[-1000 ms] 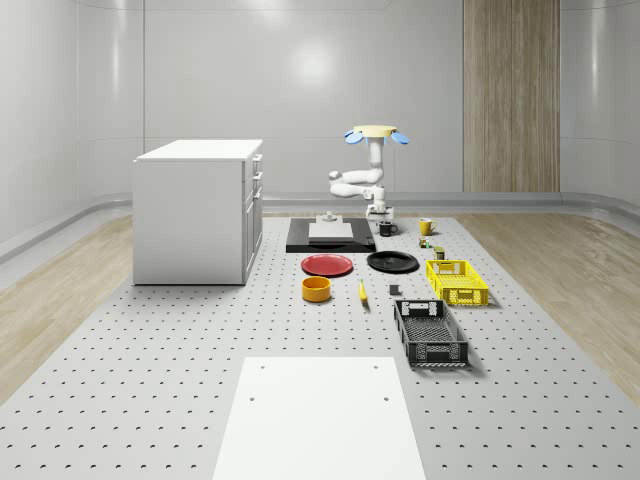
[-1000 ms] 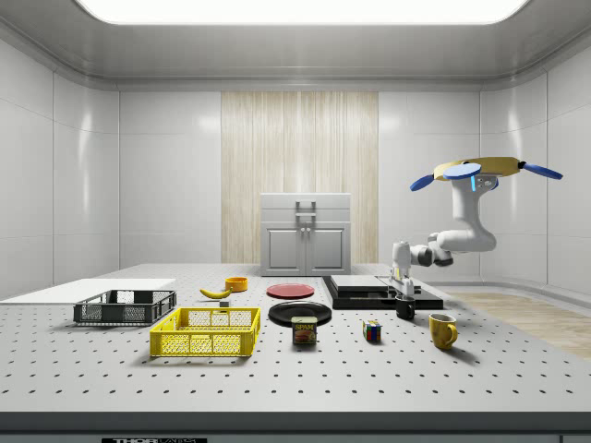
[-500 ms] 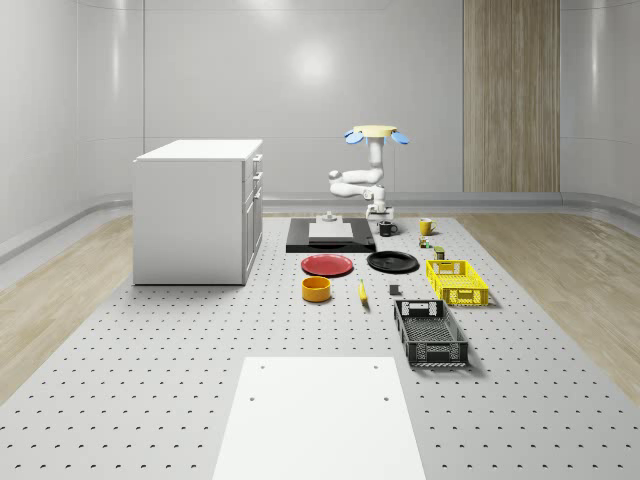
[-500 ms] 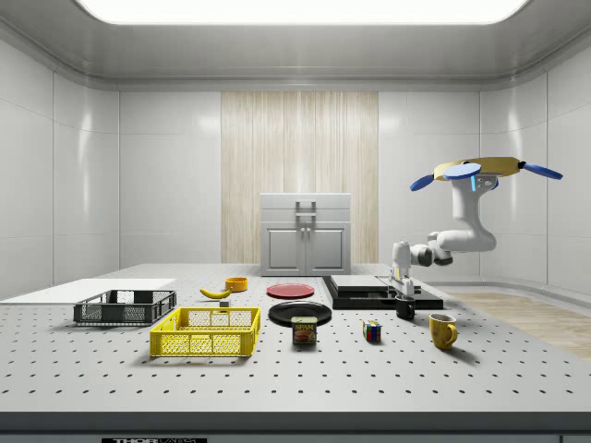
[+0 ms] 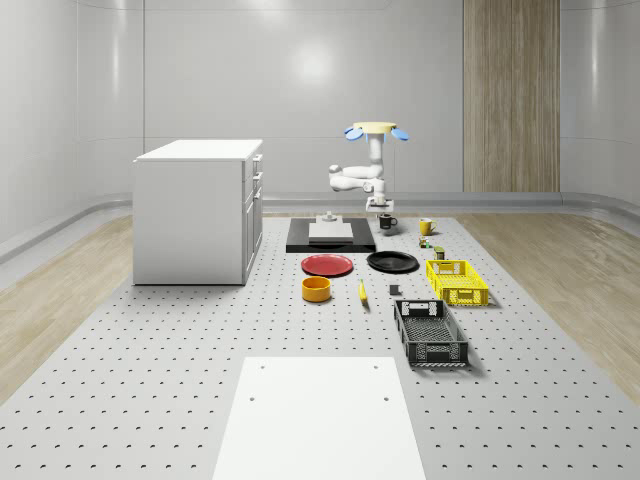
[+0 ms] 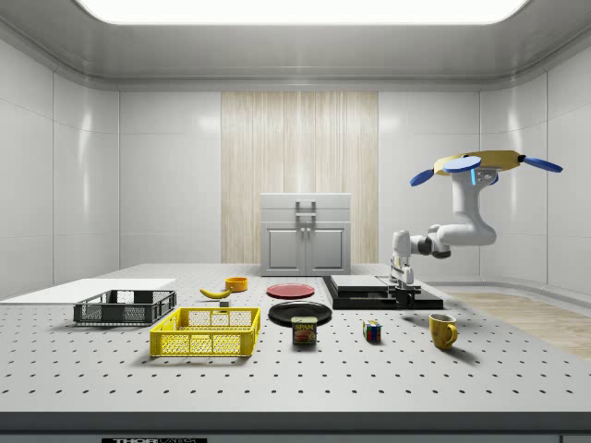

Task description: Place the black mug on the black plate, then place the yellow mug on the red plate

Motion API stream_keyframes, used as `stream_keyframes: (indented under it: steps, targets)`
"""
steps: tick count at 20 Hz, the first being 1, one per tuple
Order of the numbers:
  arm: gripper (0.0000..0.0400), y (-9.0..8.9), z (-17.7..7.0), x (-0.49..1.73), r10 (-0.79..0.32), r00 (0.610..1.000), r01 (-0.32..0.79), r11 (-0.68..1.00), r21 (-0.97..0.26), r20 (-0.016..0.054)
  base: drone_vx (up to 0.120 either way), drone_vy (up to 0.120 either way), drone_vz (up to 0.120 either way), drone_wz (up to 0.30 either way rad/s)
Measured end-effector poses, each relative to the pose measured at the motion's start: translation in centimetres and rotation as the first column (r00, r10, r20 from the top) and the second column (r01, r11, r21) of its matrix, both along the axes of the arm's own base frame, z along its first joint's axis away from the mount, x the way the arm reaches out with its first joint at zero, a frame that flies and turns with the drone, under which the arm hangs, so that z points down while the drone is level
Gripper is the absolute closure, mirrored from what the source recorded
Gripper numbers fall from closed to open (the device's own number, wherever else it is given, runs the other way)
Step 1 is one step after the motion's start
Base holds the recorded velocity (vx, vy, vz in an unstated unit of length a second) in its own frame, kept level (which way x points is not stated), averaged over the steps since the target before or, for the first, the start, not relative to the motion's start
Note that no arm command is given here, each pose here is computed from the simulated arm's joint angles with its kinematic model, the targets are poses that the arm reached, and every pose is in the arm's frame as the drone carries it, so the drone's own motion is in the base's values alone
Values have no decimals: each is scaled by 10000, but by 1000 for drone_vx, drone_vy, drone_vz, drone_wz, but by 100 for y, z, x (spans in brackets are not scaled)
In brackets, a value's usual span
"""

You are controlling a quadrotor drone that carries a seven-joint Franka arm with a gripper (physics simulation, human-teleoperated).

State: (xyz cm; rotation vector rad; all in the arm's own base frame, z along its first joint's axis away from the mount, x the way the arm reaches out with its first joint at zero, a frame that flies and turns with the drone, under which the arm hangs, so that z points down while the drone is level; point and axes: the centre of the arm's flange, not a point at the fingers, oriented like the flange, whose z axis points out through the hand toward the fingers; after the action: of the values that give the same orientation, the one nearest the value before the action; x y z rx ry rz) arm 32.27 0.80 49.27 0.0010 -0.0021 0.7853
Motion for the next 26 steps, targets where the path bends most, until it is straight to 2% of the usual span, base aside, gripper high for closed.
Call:
stream_keyframes:
  steps: [3,7,26]
  targets:
    - [290,0,-39,0,0,10000,0,10000,0,0,0,0,120,0]
    - [290,0,-64,0,0,10000,0,10000,0,0,120,0,120,0]
    - [290,0,-80,0,0,10000,0,10000,1,0,120,0,0,0]
